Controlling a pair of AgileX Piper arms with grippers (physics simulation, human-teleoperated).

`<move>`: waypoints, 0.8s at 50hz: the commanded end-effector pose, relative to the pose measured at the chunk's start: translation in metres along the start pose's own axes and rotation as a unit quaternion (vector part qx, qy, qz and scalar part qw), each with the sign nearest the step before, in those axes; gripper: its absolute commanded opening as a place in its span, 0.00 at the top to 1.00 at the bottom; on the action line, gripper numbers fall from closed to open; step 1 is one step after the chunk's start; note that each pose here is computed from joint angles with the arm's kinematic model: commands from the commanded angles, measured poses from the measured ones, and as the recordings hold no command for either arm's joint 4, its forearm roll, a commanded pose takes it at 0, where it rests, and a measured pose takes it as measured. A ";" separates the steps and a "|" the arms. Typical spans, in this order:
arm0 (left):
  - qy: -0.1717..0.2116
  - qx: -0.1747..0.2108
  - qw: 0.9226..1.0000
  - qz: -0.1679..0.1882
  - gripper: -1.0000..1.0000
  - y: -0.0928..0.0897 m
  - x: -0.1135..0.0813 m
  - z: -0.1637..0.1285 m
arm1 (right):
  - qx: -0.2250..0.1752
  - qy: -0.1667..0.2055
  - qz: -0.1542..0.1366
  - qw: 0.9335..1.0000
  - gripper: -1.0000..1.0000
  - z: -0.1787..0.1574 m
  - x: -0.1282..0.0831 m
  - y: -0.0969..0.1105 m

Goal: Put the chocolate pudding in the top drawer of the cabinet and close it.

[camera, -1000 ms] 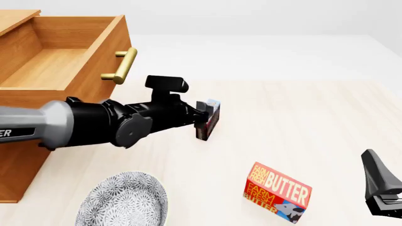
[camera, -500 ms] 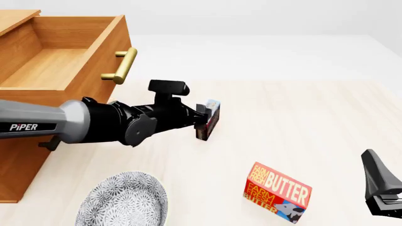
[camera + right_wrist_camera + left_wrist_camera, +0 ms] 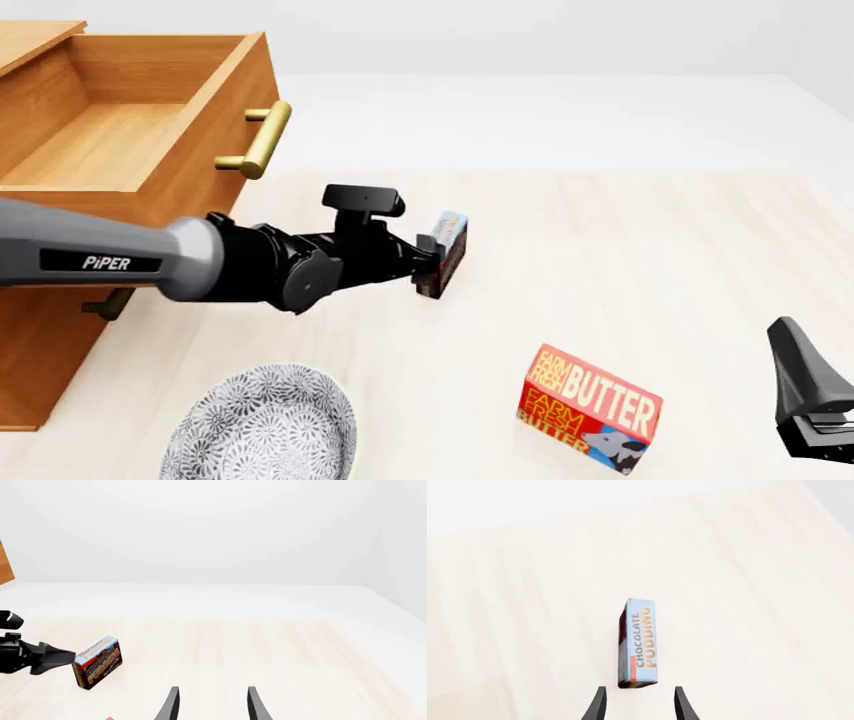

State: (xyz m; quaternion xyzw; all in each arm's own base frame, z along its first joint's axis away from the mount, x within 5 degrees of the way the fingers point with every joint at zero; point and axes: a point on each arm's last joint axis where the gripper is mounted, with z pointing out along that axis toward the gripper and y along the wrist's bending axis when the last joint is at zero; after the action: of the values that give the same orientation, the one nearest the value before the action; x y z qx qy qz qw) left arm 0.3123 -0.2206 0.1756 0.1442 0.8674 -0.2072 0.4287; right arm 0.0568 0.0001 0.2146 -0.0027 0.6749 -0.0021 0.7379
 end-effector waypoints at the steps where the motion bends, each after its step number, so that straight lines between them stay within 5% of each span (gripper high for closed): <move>1: 0.006 -0.007 1.000 0.003 0.00 0.005 0.003 0.008 | 0.000 0.000 0.000 1.000 0.00 0.000 0.000 0.000; 40: 0.004 0.008 1.000 -0.011 0.00 -0.005 0.015 0.024 | 0.000 0.000 0.000 1.000 0.00 0.000 0.000 0.000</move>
State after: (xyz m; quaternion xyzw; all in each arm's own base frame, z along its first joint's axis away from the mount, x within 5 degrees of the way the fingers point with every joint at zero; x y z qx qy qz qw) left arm 0.3169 -0.2335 0.1548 0.1430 0.8690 -0.2153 0.4220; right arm 0.0568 0.0001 0.2146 -0.0027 0.6749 -0.0021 0.7379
